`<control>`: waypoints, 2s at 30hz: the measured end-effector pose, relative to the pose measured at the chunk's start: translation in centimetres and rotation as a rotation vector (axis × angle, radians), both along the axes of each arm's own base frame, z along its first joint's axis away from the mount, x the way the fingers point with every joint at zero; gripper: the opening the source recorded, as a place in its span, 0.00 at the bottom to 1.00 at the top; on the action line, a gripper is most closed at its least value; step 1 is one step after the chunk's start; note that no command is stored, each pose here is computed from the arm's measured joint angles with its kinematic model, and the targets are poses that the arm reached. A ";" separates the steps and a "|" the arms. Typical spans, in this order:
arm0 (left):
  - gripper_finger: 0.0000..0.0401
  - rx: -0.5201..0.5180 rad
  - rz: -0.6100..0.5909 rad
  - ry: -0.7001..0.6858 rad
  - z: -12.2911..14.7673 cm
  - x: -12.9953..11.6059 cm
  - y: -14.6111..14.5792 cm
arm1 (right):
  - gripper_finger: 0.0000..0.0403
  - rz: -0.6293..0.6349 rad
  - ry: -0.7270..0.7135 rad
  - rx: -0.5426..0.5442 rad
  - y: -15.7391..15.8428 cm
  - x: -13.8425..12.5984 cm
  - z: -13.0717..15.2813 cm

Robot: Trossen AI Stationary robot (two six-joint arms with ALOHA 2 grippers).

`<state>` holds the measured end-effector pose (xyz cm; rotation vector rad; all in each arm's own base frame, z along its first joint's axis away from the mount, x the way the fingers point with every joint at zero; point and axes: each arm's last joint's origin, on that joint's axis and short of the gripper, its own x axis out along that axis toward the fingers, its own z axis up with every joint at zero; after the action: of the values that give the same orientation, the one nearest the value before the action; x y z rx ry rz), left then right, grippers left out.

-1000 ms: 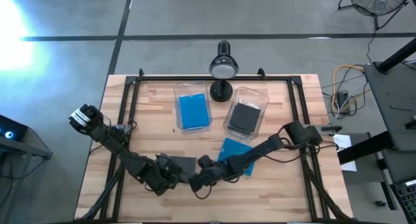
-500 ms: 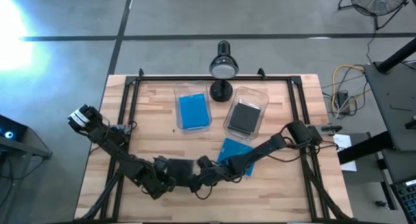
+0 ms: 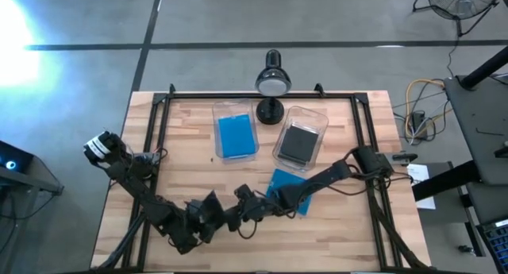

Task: Pick & place jewel cases by type
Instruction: Put the black CD case into the right transparent bin

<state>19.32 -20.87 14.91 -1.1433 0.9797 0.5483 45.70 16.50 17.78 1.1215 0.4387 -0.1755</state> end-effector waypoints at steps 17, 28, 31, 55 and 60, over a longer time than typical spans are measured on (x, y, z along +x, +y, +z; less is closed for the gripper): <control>0.53 0.059 -0.019 -0.025 -0.5 0.2 -0.1 | 0.41 0.092 0.092 0.158 -0.8 0.9 -3.1; 0.53 0.112 -0.080 -0.056 -0.1 0.3 0.0 | 0.05 0.119 0.198 0.069 -1.9 0.6 -4.0; 0.53 0.084 -0.093 -0.081 0.9 0.2 -0.5 | 0.03 0.184 0.205 0.061 -2.6 0.7 -3.7; 0.53 0.075 0.200 -0.584 4.4 -5.7 -4.3 | 0.03 -0.206 0.229 -0.127 -23.2 -4.7 10.0; 0.53 0.080 0.189 -0.583 4.5 -5.3 -4.2 | 0.03 -0.123 0.324 -0.193 -22.2 -7.3 12.1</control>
<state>13.99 -25.12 19.40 -1.2337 0.3476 0.3646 38.37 -5.70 29.84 0.9316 0.6267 -0.5017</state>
